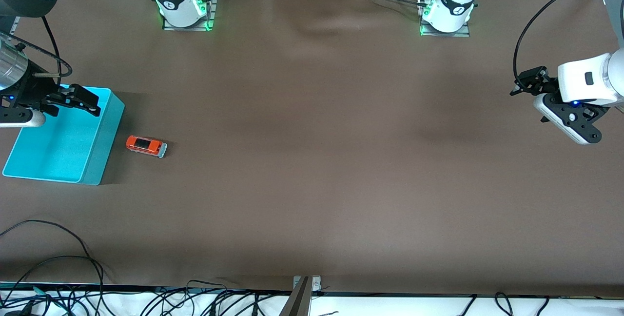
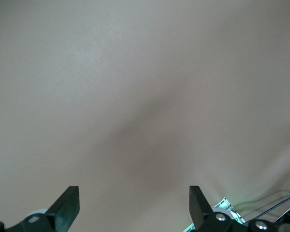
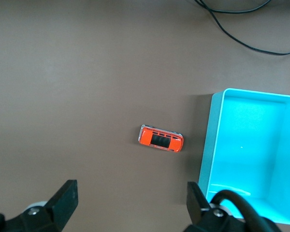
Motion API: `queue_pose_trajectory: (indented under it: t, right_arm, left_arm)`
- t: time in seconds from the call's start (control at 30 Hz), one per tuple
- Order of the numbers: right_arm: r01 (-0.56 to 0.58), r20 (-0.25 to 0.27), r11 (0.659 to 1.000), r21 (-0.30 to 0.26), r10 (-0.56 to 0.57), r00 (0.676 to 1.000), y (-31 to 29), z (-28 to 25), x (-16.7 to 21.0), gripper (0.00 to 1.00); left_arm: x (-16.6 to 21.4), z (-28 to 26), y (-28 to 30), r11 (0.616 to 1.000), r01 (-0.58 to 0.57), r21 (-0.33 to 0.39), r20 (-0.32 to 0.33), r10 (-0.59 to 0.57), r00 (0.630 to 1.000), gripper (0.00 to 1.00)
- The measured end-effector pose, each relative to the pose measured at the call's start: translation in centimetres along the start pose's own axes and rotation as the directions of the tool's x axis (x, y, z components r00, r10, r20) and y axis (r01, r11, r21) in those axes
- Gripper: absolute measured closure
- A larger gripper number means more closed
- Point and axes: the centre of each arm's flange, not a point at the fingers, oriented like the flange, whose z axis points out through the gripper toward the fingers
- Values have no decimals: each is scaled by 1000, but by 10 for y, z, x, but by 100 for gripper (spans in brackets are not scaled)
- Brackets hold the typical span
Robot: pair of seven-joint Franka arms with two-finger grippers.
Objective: Wind up bus and store in blue box
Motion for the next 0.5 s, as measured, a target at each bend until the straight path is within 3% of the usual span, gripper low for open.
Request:
queue_pose_trajectory:
  t: [0.5]
  right_arm:
    - [-23, 2, 1000, 2, 23, 1000, 0, 0, 0, 0]
  left_arm:
    - [21, -3, 35, 992, 128, 2, -4, -128, 992, 0]
